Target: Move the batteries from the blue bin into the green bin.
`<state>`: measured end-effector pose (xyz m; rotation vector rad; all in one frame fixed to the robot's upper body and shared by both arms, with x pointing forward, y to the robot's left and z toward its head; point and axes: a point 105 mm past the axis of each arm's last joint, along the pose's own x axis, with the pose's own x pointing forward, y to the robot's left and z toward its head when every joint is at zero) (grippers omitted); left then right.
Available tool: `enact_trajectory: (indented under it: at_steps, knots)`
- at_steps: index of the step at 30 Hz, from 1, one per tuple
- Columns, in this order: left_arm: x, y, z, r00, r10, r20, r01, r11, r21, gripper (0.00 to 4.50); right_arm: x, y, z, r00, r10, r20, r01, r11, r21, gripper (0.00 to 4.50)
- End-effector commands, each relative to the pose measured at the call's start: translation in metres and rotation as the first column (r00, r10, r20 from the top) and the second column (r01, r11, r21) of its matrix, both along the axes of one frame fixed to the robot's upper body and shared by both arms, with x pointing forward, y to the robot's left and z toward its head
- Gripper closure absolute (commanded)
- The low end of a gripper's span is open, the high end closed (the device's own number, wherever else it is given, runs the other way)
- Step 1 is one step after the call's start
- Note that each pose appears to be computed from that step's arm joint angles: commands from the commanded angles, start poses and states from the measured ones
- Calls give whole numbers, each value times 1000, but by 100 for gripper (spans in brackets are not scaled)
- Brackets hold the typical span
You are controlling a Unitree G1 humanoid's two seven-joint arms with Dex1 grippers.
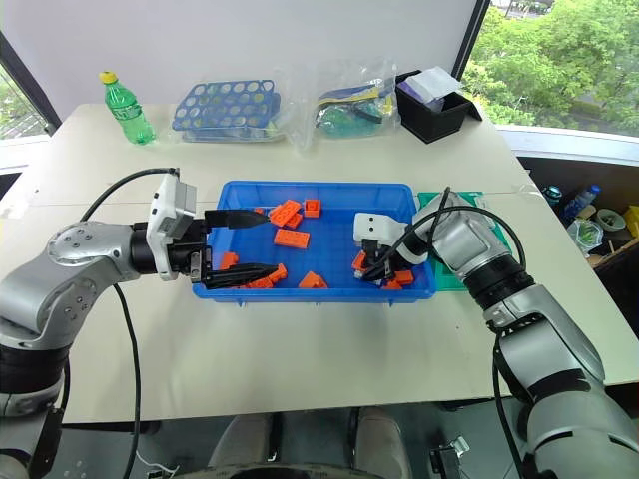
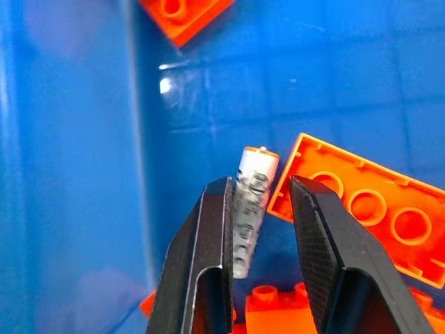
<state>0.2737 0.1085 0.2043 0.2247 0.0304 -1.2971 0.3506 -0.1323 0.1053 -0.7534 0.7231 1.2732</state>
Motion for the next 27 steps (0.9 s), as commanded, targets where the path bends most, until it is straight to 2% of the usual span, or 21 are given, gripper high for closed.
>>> enact_trajectory:
  at_steps: [1,8,10,13,20,27]
  knots:
    - [1,-5,9,998,-30,47,31,1000,-6,0,4,0,15,998,-20,55,18,1000,20,320]
    - [4,-8,8,997,-57,53,58,998,-4,0,-4,-1,40,993,-104,56,98,990,104,320]
    - [4,-9,7,997,-62,54,62,998,-2,0,-7,-3,43,992,-115,53,109,988,109,267]
    - [5,-10,6,996,-70,54,70,998,-4,0,-7,-11,40,984,-160,80,153,984,91,144]
    - [6,-11,5,994,-90,55,90,996,2,0,-19,-18,25,979,-202,22,200,977,80,144]
    - [6,-12,8,993,-96,65,96,995,4,0,-11,-23,2,965,-264,1,263,962,67,144]
